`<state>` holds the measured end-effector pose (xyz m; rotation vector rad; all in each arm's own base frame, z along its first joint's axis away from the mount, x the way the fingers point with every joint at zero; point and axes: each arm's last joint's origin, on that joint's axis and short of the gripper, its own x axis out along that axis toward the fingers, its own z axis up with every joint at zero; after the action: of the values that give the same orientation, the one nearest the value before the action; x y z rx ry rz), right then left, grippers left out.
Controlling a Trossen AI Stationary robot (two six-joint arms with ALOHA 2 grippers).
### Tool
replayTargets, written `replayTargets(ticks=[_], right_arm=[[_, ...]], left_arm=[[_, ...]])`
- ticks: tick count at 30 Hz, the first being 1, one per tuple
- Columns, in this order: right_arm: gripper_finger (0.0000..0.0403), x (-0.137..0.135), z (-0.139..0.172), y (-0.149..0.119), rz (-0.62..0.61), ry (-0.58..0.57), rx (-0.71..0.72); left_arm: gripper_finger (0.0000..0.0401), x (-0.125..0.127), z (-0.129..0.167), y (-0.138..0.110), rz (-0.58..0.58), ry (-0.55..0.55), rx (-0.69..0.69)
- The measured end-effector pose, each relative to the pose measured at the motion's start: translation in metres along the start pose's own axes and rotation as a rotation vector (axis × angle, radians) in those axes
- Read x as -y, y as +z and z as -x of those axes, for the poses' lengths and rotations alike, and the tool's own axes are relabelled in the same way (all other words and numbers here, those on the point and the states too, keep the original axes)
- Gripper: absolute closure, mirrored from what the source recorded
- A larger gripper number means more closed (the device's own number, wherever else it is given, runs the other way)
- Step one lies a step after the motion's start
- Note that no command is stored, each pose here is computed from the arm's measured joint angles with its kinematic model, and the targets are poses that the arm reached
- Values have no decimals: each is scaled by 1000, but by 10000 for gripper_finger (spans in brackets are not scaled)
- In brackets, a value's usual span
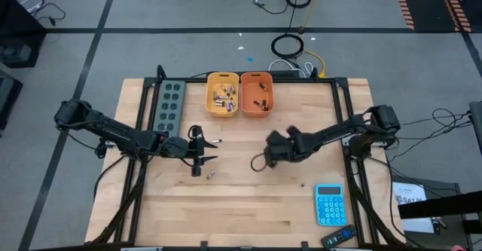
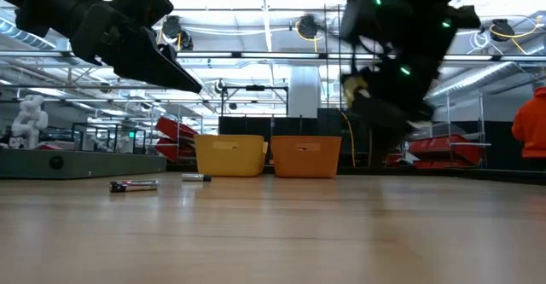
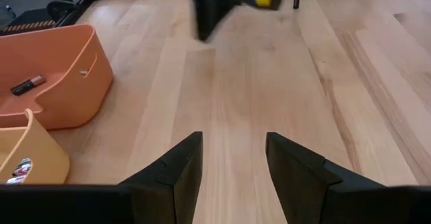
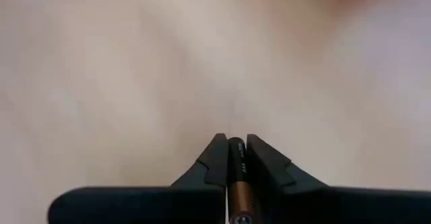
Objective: Sort batteries
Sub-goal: Put the black battery into the orange bin
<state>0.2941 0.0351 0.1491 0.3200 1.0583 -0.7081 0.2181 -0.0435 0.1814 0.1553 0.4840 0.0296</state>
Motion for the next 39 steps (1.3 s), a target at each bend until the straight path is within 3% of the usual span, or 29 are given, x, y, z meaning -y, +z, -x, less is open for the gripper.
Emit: replayTargets(ticks=[3, 9, 15, 19, 21, 26, 32, 35, 39], right_arm=[[387, 4, 10, 29, 5, -88, 312], [386, 25, 26, 81, 22, -296, 660], [363, 56, 36, 130, 21, -377, 875], [353, 78, 30, 144, 45, -385, 880], [343, 88, 25, 148, 47, -340, 848], [285, 100, 15, 155, 4, -95, 753], [217, 102, 17, 150, 12, -71, 621], [212, 85, 34, 140, 78, 108, 560], [224, 48, 49, 106, 193, 468, 334]], left_arm=[[228, 0, 0, 0, -3, 2, 1], [228, 0, 0, 1, -7, 2, 6], [228, 0, 0, 1, -22, 3, 13], [228, 0, 0, 1, -22, 3, 12], [228, 0, 0, 1, -22, 3, 12], [228, -1, 0, 1, -24, 3, 12], [228, -1, 0, 1, -24, 3, 12], [228, -1, 0, 1, -24, 3, 11], [228, -1, 0, 0, -25, 2, 4]])
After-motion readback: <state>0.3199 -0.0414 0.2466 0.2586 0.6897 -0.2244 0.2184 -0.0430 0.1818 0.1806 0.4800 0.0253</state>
